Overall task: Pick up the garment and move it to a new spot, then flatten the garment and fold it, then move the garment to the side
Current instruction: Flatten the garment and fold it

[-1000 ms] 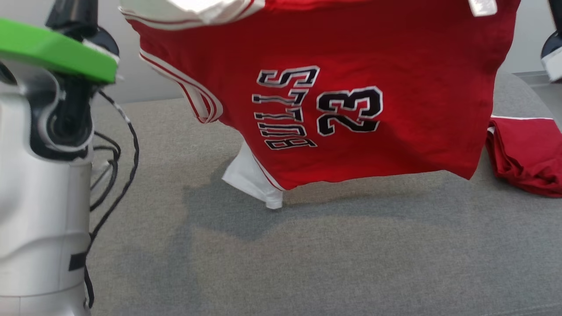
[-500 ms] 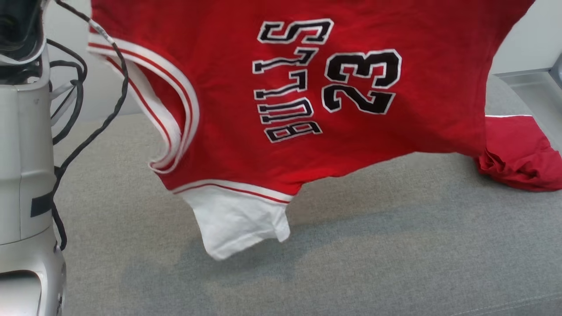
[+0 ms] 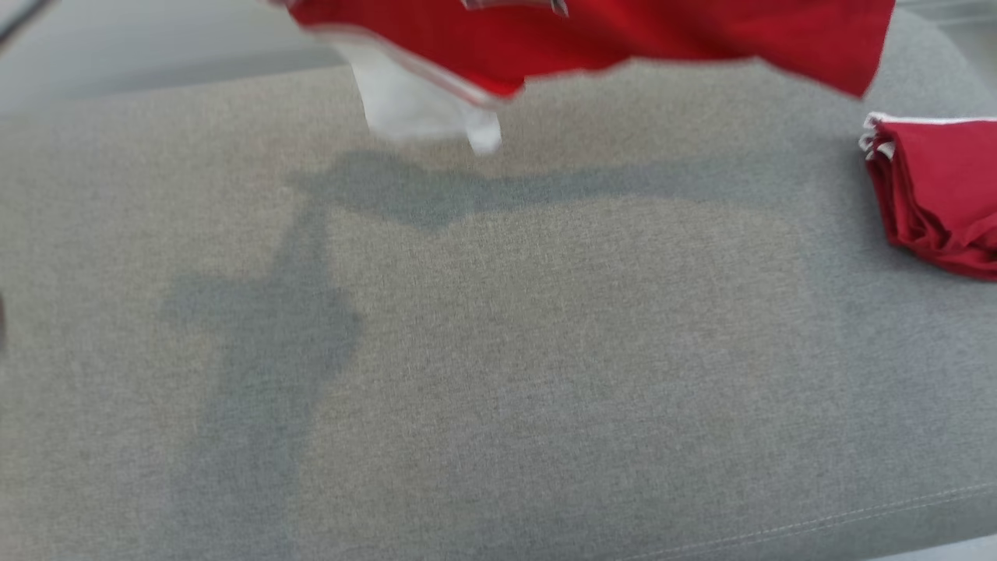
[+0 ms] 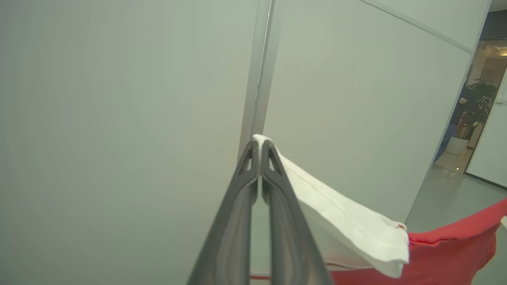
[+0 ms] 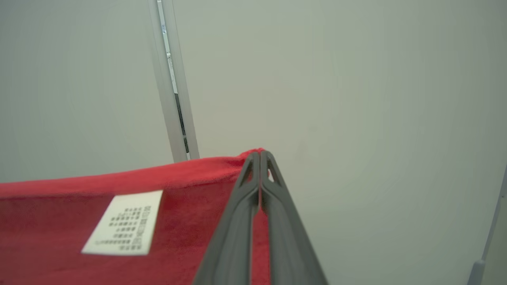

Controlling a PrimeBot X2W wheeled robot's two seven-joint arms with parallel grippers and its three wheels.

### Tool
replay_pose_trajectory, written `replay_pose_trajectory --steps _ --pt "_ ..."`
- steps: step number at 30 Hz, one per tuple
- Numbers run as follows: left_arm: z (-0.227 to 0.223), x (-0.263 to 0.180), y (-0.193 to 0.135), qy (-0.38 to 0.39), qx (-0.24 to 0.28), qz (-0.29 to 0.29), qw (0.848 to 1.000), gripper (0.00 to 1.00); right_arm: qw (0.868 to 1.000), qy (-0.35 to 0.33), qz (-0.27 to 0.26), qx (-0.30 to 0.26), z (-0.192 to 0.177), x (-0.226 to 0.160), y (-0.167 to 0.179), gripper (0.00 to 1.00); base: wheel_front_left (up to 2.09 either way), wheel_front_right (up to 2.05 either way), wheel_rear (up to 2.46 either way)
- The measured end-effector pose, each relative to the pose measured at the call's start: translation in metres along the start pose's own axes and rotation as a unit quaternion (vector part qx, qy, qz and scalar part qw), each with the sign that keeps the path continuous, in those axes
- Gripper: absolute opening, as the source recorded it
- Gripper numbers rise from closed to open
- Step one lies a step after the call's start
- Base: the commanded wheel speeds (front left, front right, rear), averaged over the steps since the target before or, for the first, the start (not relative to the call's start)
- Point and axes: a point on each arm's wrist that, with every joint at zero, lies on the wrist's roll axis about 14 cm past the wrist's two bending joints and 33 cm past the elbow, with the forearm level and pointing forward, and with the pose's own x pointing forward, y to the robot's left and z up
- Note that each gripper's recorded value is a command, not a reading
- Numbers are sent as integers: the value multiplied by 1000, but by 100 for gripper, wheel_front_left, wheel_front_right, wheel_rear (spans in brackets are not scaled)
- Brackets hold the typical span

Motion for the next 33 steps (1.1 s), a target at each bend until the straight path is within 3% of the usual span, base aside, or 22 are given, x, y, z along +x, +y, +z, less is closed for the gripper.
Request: replay_pose_trajectory --steps 4,9,13,16,17,20,25,29,33 --pt "17 34 40 -106 40 35 993 0 995 -82 -4 -49 -5 45 10 0 0 0 0" --pt "-8 70 57 -197 57 0 979 0 982 -132 10 -132 -46 89 20 0 0 0 0" --pt "-85 90 98 -179 49 13 983 0 981 -88 11 -172 -121 113 12 0 0 0 0" --pt "-138 97 123 -157 25 20 987 0 978 -107 21 -176 -148 124 20 0 0 0 0" --pt "-166 97 136 -152 7 22 988 0 979 -84 34 -181 -193 125 26 0 0 0 0" --pt "-214 86 160 -144 -24 39 989 0 985 -40 43 -165 -265 116 30 0 0 0 0" --pt "-323 38 165 -68 -81 39 994 0 989 41 55 -132 -367 80 34 0 0 0 0" --pt "-363 -20 180 -19 -108 64 992 0 990 74 53 -108 -398 48 33 0 0 0 0" --pt "-387 -77 170 28 -142 76 987 0 990 104 33 -86 -408 11 20 0 0 0 0"
